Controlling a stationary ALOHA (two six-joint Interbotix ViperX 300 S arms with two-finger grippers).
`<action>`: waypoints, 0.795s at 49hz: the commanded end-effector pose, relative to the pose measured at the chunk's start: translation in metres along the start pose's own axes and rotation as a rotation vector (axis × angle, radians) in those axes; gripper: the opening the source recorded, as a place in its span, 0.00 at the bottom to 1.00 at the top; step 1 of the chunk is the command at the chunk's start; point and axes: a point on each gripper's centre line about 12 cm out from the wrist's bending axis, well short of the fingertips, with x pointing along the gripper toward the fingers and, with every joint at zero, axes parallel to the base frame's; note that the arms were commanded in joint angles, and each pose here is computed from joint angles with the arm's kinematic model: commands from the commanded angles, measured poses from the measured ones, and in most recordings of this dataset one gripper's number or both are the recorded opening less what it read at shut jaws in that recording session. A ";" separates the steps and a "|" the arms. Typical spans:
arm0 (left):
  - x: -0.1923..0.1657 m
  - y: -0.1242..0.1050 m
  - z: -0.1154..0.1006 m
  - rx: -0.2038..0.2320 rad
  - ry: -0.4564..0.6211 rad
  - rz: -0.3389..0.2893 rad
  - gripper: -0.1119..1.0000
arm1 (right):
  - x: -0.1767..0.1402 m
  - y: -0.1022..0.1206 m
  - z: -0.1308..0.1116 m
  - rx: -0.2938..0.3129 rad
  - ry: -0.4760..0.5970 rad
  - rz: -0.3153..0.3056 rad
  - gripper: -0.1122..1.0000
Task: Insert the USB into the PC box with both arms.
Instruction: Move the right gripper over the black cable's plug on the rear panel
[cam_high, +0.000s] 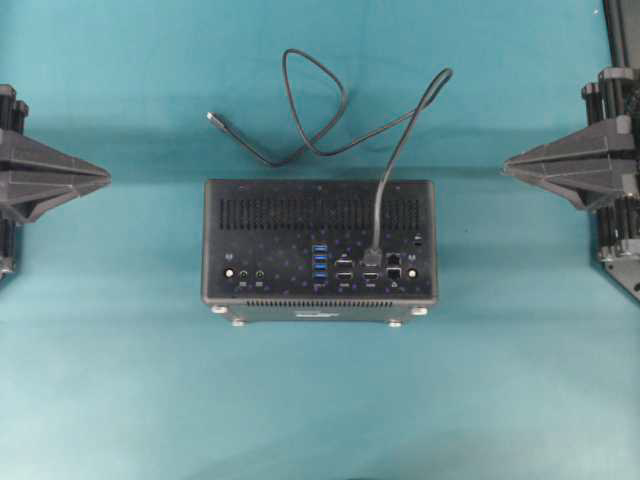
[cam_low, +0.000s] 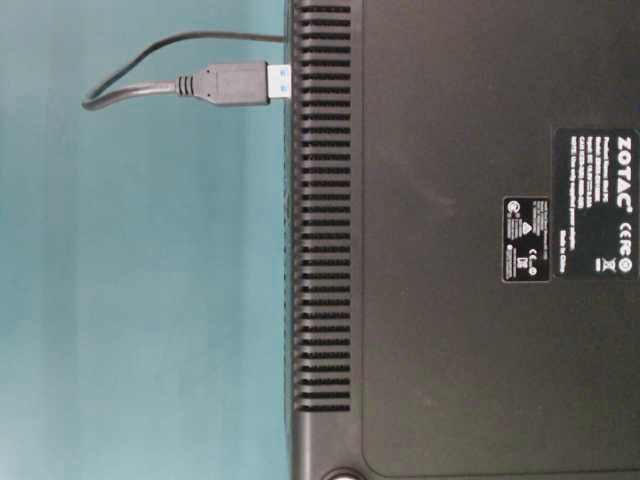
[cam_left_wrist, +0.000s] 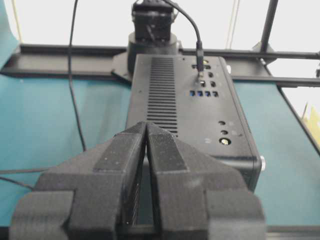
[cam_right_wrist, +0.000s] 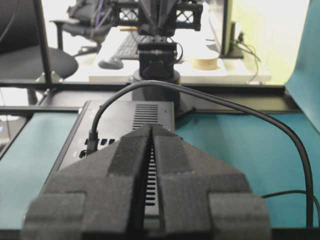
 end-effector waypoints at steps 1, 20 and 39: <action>0.003 -0.004 0.011 -0.002 -0.028 -0.021 0.19 | 0.002 0.003 0.009 0.017 -0.027 0.013 0.23; 0.010 -0.006 0.027 -0.004 0.057 -0.030 0.10 | 0.028 0.007 0.039 0.148 0.232 0.015 0.12; 0.011 -0.006 0.025 -0.009 0.141 -0.028 0.10 | 0.074 0.017 0.044 0.121 0.732 0.017 0.12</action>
